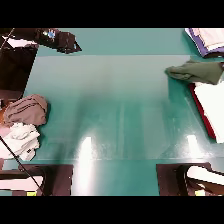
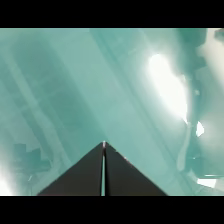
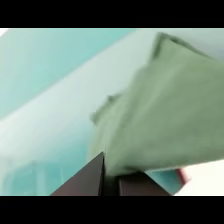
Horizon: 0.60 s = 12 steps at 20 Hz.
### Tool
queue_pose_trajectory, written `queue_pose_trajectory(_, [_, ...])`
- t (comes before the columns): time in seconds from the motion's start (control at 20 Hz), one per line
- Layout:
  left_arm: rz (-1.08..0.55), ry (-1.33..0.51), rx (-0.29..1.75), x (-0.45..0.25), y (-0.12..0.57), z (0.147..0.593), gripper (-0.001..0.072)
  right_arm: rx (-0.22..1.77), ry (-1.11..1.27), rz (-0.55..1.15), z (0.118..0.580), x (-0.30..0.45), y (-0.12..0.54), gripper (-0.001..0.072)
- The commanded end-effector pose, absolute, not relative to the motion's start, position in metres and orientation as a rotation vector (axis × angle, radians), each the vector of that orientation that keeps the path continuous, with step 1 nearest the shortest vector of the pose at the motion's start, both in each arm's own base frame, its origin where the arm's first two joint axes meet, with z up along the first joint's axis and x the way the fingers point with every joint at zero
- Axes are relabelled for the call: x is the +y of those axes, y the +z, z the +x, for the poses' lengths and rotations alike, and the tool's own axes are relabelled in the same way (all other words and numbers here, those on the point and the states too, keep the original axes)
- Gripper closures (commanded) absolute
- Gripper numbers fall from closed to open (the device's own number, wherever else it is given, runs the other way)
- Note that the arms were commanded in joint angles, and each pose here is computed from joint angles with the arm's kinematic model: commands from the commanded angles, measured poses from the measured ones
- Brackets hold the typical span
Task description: Fold the shirts.
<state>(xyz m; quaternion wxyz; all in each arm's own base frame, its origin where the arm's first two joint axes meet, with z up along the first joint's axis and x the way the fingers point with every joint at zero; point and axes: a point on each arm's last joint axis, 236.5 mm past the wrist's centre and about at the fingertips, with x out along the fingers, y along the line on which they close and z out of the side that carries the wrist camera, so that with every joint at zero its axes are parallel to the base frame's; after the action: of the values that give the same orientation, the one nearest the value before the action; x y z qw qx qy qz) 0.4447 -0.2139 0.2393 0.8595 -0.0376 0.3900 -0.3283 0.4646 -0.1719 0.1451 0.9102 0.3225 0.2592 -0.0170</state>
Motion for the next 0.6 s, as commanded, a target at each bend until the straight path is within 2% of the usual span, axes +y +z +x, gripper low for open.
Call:
queue_pose_trajectory(0.0, [-0.078, -0.692, 0.812, -0.219, 0.24, 0.444, 0.068, 0.464, -0.054, 0.619, 0.464, -0.201, 0.186, 0.0697])
queue_pose_trajectory(0.3, [-0.075, -0.691, 0.811, -0.219, 0.24, 0.445, 0.068, 0.335, -0.054, 0.491, 0.44, -0.21, 0.277, 0.0698])
queue_pose_trajectory(0.55, [-0.074, -0.691, 0.813, -0.219, 0.24, 0.445, 0.068, 0.395, -0.101, 0.517, 0.399, -0.218, 0.274, 0.0697])
